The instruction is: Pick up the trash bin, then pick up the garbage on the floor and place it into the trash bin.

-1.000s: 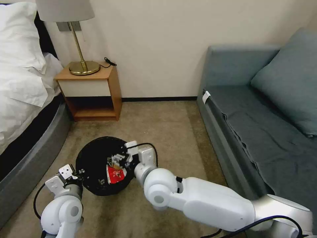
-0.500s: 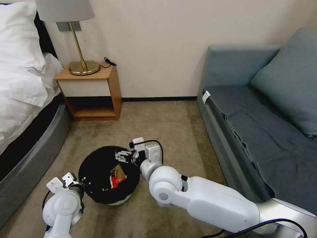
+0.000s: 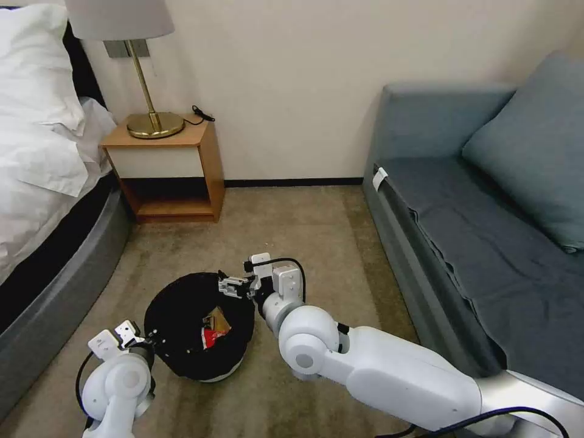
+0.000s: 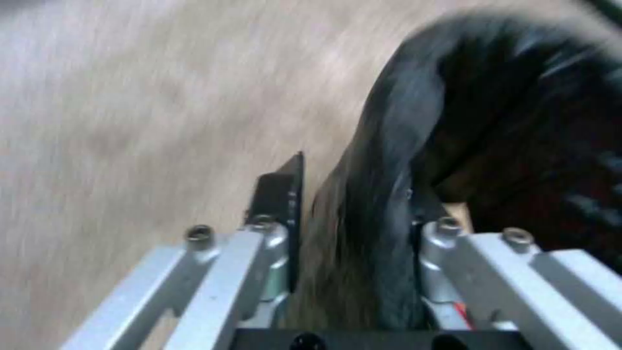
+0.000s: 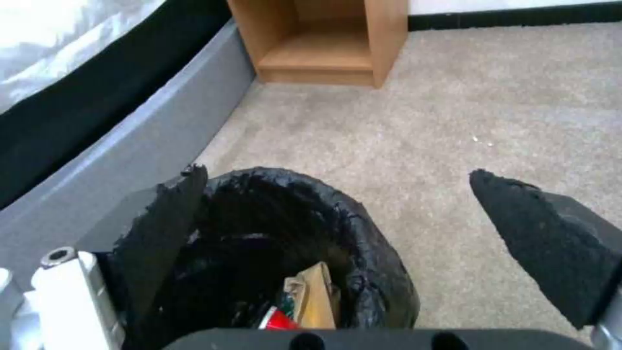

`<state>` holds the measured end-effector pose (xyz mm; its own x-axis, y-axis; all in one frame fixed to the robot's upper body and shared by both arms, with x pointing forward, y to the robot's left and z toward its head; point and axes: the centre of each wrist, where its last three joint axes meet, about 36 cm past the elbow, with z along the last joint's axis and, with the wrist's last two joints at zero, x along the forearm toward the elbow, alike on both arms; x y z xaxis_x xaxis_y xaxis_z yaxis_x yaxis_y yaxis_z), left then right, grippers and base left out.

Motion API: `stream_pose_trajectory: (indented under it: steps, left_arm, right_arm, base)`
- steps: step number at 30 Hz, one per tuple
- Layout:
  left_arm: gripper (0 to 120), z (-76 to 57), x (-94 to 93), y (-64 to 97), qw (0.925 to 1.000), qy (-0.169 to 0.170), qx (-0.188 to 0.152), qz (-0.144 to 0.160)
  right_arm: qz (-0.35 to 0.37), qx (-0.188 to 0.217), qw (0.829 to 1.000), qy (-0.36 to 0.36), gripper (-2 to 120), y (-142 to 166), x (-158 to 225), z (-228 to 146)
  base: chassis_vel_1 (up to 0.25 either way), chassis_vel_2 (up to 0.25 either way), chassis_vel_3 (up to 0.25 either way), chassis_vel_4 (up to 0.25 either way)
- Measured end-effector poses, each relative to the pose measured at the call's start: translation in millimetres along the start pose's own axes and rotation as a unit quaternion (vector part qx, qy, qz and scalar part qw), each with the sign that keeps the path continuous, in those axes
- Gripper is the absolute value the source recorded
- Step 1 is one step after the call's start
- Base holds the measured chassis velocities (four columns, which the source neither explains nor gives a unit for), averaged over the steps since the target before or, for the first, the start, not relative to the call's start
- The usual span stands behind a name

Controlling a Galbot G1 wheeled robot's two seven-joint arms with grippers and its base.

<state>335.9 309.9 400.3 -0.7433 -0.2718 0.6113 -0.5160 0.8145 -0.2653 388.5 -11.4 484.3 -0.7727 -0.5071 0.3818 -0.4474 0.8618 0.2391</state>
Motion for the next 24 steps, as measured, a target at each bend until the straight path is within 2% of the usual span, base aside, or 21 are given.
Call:
stream_pose_trajectory:
  steps: [2, 4, 5, 7, 9, 10, 12, 14, 15, 16, 19, 20, 22, 24]
  left_arm:
    - [43, 0.6, 5.3, 1.9, 0.9992, -0.030, -0.018, 0.017]
    - [55, -0.2, 13.5, 5.6, 0.9954, -0.075, -0.048, 0.034]
    - [55, -0.2, 13.5, 5.6, 0.9954, -0.075, -0.048, 0.034]
    - [63, -0.4, 19.0, 8.4, 0.9894, -0.116, -0.072, 0.049]
    - [73, -0.3, 24.1, 13.5, 0.9768, -0.168, -0.098, 0.091]
    - [73, -0.3, 24.1, 13.5, 0.9768, -0.168, -0.098, 0.091]
    - [82, -1.3, 26.5, 19.8, 0.9614, -0.205, -0.119, 0.139]
    - [88, -2.3, 27.5, 24.5, 0.9492, -0.226, -0.135, 0.172]
    - [88, -2.3, 27.5, 24.5, 0.9492, -0.226, -0.135, 0.172]
    - [94, -3.5, 28.6, 27.6, 0.9389, -0.243, -0.148, 0.194]
    - [100, -4.1, 34.1, 28.4, 0.9202, -0.272, -0.171, 0.223]
    - [100, -4.1, 34.1, 28.4, 0.9202, -0.272, -0.171, 0.223]
    - [100, -3.3, 38.2, 26.3, 0.9131, -0.284, -0.183, 0.229]
    - [100, -2.4, 39.4, 25.8, 0.9115, -0.286, -0.187, 0.229]
  right_arm:
    - [0.002, -0.001, 1.000, -0.002, 100, -2, 1, -1]
    - [0.008, -0.004, 1.000, -0.007, 100, -7, 3, -3]
    - [0.008, -0.004, 1.000, -0.007, 100, -7, 3, -3]
    - [0.013, -0.006, 1.000, -0.013, 100, -13, 4, -6]
    - [0.016, -0.012, 0.999, -0.039, 100, -25, 9, -13]
    - [0.016, -0.012, 0.999, -0.039, 100, -25, 9, -13]
    - [0.017, -0.015, 0.996, -0.088, 100, -46, 17, -22]
    - [0.019, -0.010, 0.991, -0.129, 100, -62, 26, -29]
    - [0.019, -0.010, 0.991, -0.129, 100, -62, 26, -29]
    - [0.023, -0.002, 0.986, -0.166, 100, -74, 36, -33]
    - [0.046, 0.046, 0.964, -0.257, 100, -102, 63, -37]
    - [0.046, 0.046, 0.964, -0.257, 100, -102, 63, -37]
    - [0.065, 0.062, 0.953, -0.288, 100, -114, 84, -34]
    - [0.077, 0.067, 0.949, -0.299, 100, -119, 92, -33]
  base:
    - [0.000, 0.000, 0.000, 0.000]
    - [0.000, 0.000, 0.000, 0.000]
    - [0.000, 0.000, 0.000, 0.000]
    - [0.000, 0.000, 0.000, 0.000]
    - [0.000, 0.000, 0.000, 0.000]
    - [0.000, 0.000, 0.000, 0.000]
    - [0.000, 0.000, 0.000, 0.000]
    - [0.000, 0.000, 0.000, 0.000]
    - [0.000, 0.000, 0.000, 0.000]
    - [0.000, 0.000, 0.000, 0.000]
    - [0.000, 0.000, 0.000, 0.000]
    - [0.000, 0.000, 0.000, 0.000]
    - [0.000, 0.000, 0.000, 0.000]
    - [0.000, 0.000, 0.000, 0.000]
